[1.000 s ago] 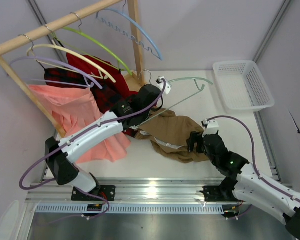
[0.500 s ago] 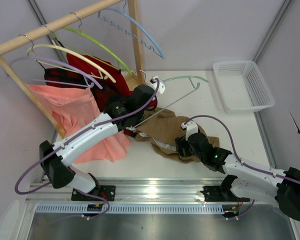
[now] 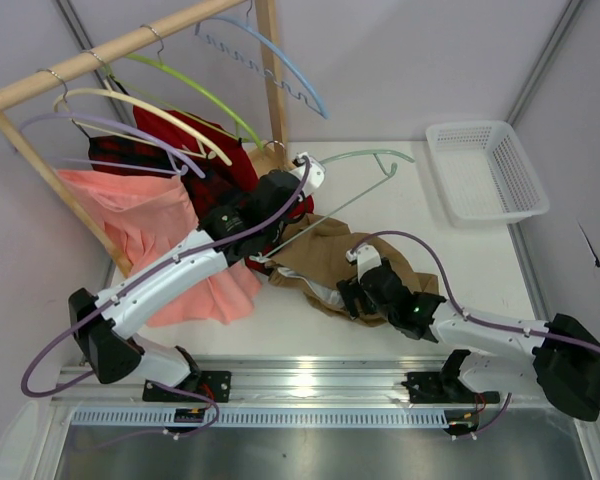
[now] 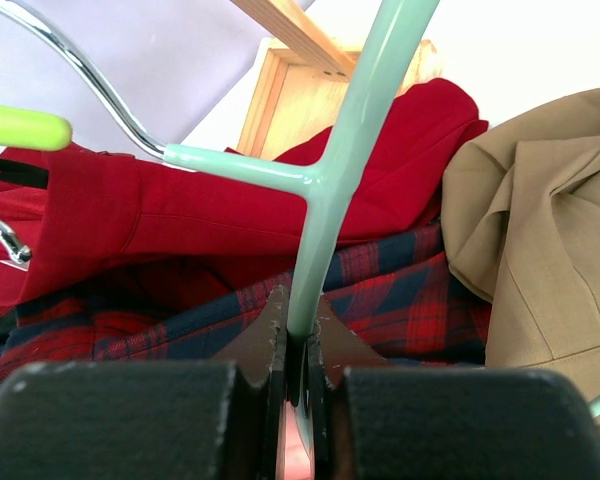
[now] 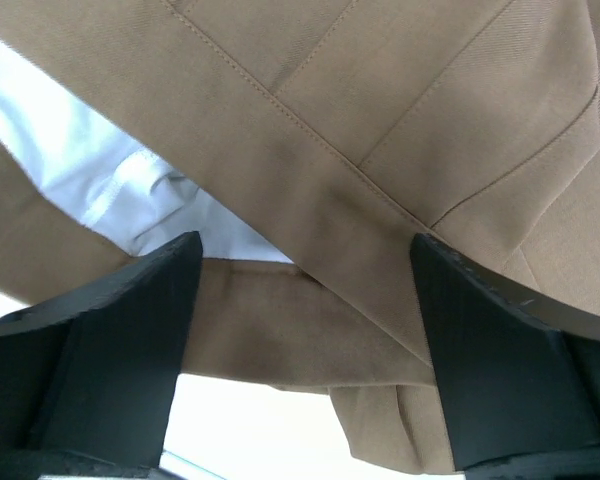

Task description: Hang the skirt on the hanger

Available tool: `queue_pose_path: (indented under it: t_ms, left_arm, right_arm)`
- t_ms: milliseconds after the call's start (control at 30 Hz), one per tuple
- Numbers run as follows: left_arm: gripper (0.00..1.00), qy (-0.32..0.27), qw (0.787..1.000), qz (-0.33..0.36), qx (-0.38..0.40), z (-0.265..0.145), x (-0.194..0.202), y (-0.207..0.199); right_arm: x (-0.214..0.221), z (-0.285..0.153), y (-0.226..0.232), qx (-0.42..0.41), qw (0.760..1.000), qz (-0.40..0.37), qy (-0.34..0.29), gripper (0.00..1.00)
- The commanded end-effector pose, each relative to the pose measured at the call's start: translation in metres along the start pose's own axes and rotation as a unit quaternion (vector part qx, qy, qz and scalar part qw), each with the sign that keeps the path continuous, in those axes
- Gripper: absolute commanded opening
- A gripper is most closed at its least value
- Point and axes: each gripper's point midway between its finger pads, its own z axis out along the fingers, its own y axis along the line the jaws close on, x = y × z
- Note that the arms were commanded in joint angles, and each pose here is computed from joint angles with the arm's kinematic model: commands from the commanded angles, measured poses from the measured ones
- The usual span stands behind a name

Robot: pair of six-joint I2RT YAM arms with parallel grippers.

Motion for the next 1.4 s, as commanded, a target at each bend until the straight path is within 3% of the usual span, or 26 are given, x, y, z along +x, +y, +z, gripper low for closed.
queue_pose_path:
  t_ms: [0,233,333,367,400,433,467,500,700,867,1033,1100,1233,1367]
  left_arm:
    - [0.00,-0.030,0.999,-0.036,-0.008,-0.016,-0.010,0.018]
    - [0.00,-0.030,0.999,-0.041,-0.006,-0.019,-0.006,0.018]
    - [0.00,-0.030,0.999,-0.042,-0.006,-0.021,-0.005,0.019]
    - [0.00,-0.029,0.999,-0.042,-0.008,-0.021,-0.004,0.019]
    - [0.00,-0.028,0.999,-0.041,-0.007,-0.020,-0.003,0.018]
    - [0.00,-0.027,0.999,-0.041,-0.008,-0.021,-0.002,0.019]
    - [0.00,-0.026,0.999,-0.041,-0.009,-0.022,-0.001,0.020]
    - [0.00,-0.026,0.999,-0.041,-0.010,-0.021,0.000,0.019]
    - [0.00,-0.028,0.999,-0.045,-0.009,-0.024,0.001,0.021]
    - [0.00,-0.026,0.998,-0.048,-0.010,-0.026,0.003,0.022]
    - [0.00,-0.032,0.998,-0.056,-0.015,-0.033,0.001,0.029]
    - [0.00,-0.034,0.998,-0.059,-0.016,-0.036,0.001,0.032]
    - [0.00,-0.029,0.998,-0.057,-0.014,-0.036,0.006,0.030]
    - [0.00,-0.025,0.998,-0.054,-0.007,-0.035,0.010,0.025]
  right_arm:
    - [-0.028,0.004,0.000,0.022,0.999,0.001,-0.038,0.92]
    - [-0.038,0.010,-0.037,0.140,0.988,0.031,-0.061,0.89]
    - [-0.050,0.010,-0.039,0.135,0.985,0.059,-0.084,0.77]
    - [-0.058,0.006,-0.037,0.123,0.985,0.071,-0.098,0.70]
    - [-0.063,0.004,-0.037,0.119,0.984,0.082,-0.108,0.49]
    - [-0.067,0.002,-0.035,0.109,0.983,0.093,-0.116,0.38]
    - [-0.075,-0.004,-0.036,0.102,0.981,0.104,-0.131,0.09]
    - [-0.076,-0.007,-0.037,0.101,0.979,0.112,-0.134,0.00]
    - [-0.093,-0.031,-0.032,0.043,0.975,0.153,-0.153,0.00]
    - [-0.114,-0.060,-0.009,-0.058,0.967,0.184,-0.166,0.00]
    - [-0.113,-0.085,0.031,-0.188,0.954,0.205,-0.114,0.00]
    - [-0.099,-0.081,0.031,-0.185,0.949,0.244,-0.074,0.00]
    - [-0.062,-0.058,0.012,-0.116,0.951,0.284,-0.026,0.18]
    - [-0.066,-0.049,-0.001,-0.085,0.954,0.280,-0.065,0.59]
